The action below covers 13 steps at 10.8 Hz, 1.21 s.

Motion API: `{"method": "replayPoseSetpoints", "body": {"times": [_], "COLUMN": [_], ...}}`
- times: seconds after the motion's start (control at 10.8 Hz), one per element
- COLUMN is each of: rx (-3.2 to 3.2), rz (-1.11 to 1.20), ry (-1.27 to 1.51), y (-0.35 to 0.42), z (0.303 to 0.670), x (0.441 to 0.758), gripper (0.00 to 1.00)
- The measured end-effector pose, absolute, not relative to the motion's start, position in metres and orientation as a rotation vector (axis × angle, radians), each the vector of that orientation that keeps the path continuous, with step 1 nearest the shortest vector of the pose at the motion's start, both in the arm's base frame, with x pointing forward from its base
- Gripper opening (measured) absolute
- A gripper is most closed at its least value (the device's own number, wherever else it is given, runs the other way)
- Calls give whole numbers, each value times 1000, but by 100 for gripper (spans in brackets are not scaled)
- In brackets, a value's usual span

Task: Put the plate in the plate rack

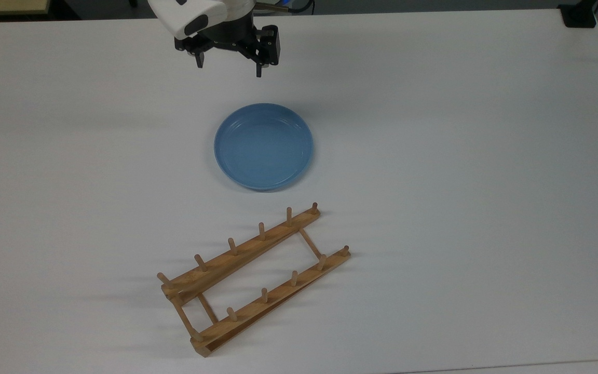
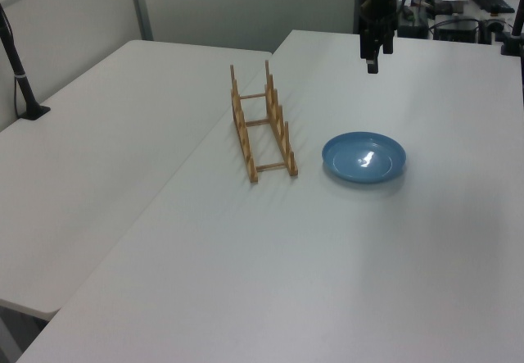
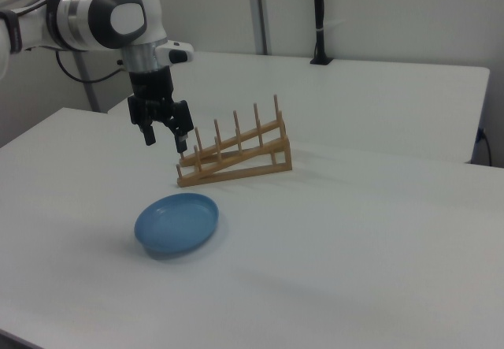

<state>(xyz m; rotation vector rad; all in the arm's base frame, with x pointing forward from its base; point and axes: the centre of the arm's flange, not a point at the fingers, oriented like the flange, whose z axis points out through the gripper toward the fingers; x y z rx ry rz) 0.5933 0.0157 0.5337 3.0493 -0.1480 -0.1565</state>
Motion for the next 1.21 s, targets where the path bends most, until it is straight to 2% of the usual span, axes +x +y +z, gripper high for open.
{"method": "replayPoseSetpoints", "body": {"times": [1.21], "rx": [3055], "rz": [-183], "ry": [-30], "y": [5], "z": [517], "x": [597], "gripper": [98]}}
